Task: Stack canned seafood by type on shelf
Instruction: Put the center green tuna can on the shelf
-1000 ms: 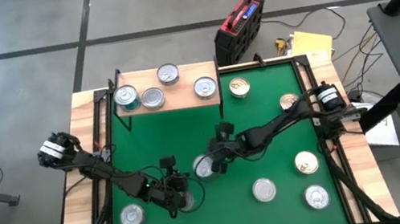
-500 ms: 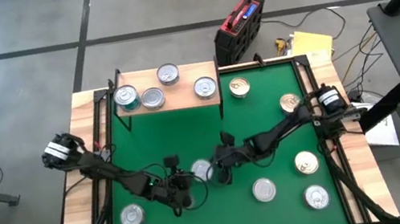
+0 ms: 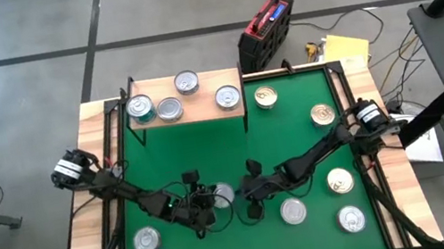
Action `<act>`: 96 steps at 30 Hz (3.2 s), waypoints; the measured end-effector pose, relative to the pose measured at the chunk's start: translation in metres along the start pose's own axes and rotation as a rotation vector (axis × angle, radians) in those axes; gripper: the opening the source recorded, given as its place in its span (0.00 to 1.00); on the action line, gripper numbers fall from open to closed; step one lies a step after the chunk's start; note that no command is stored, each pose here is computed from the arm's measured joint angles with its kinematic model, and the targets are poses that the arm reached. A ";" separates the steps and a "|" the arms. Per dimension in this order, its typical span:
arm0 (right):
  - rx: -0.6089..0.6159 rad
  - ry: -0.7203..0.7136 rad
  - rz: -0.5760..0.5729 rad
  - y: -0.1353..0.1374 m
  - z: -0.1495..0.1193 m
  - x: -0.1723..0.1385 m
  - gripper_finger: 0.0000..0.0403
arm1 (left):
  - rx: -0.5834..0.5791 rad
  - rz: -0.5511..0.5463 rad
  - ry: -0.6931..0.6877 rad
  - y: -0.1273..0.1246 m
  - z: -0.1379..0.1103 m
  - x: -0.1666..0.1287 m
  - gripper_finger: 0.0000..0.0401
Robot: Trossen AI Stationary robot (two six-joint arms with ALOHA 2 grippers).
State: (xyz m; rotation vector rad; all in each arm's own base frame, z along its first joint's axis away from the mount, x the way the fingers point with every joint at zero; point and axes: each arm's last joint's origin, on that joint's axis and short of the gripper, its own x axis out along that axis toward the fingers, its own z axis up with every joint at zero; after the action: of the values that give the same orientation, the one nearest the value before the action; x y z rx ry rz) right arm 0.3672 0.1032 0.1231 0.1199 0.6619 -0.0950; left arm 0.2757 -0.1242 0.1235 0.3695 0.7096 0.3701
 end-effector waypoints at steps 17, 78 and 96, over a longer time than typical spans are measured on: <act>-0.126 -0.140 -0.067 -0.005 0.019 -0.001 0.03 | 0.059 -0.024 -0.054 0.006 0.018 -0.029 0.00; -0.186 -0.036 0.277 0.031 -0.003 -0.001 0.03 | 0.018 -0.261 -0.043 -0.010 0.024 -0.038 0.00; 0.166 -0.027 -0.289 -0.010 -0.003 -0.002 0.03 | 0.040 -0.209 -0.050 -0.009 0.023 -0.040 0.00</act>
State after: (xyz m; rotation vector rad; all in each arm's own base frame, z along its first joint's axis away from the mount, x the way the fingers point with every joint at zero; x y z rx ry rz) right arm 0.3622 0.0940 0.1214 0.1823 0.6411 -0.4298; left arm 0.2655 -0.1545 0.1577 0.3373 0.6998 0.1484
